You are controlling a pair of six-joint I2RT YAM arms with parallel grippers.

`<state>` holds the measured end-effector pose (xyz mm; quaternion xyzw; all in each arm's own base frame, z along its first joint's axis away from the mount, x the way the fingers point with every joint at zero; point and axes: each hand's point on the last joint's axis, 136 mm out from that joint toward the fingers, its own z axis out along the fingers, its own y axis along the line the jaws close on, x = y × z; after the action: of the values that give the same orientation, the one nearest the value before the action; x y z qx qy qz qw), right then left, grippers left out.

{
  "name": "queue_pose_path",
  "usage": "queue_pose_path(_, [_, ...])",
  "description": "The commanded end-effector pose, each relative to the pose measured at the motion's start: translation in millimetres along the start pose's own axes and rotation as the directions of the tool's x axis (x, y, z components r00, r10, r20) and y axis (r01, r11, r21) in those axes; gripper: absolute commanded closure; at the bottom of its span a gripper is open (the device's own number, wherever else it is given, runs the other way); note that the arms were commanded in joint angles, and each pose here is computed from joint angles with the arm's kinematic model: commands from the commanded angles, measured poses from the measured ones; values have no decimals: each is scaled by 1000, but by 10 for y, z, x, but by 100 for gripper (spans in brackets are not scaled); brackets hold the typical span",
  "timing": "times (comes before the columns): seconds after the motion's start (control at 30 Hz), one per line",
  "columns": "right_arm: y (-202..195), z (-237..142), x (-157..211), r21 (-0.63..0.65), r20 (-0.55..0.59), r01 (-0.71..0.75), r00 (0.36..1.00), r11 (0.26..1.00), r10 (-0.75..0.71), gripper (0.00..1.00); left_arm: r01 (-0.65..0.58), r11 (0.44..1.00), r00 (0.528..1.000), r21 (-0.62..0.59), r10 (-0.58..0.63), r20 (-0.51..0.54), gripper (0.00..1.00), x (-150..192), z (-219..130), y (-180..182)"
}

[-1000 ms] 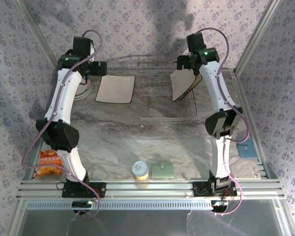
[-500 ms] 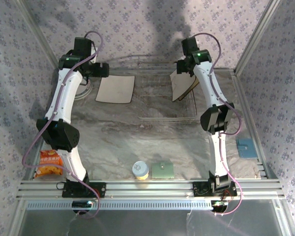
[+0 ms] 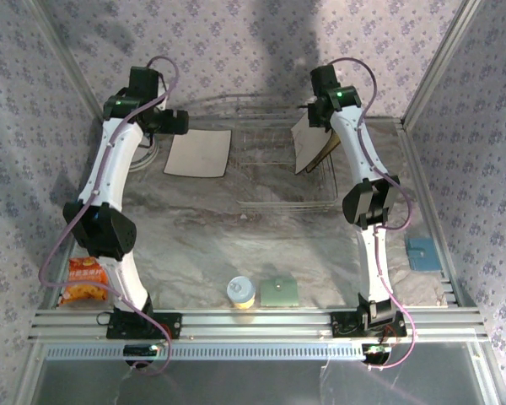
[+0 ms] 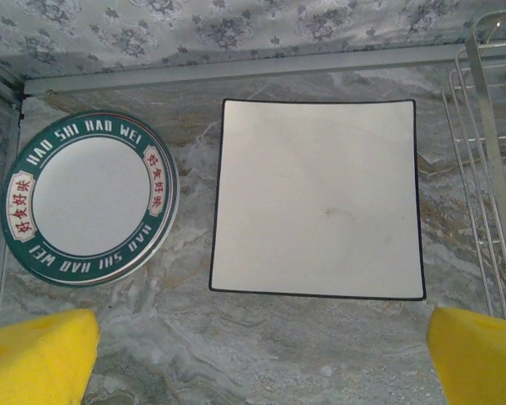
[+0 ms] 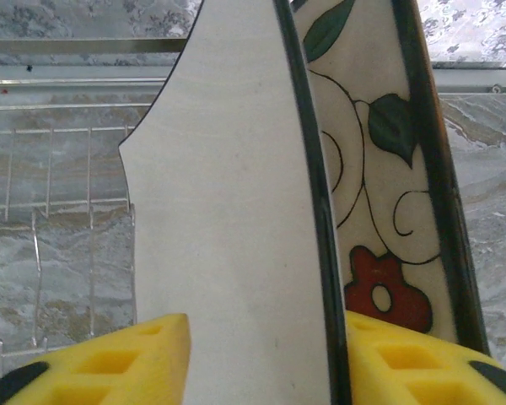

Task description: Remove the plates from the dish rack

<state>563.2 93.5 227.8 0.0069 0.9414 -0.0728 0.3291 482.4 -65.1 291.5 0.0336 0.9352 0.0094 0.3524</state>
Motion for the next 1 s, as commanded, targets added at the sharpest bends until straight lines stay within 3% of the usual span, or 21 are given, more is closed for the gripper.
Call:
queue_pose_path(0.0, [247, 49, 2, -61, 3, 6, 1000, 998, -6, 61, -7, 1000, 999, 16, 6, 38, 1, -65, -123, -6])
queue_pose_path(0.6, [372, 67, 43, -92, -9, -4, 1000, 996, 3, 100, -7, 1000, 999, 10, 6, 50, 1, -40, -164, 21])
queue_pose_path(0.97, [333, -119, -65, -93, 28, -37, 999, 995, 39, 100, -5, 1000, 998, 10, 5, 55, 1, -41, -180, 20])
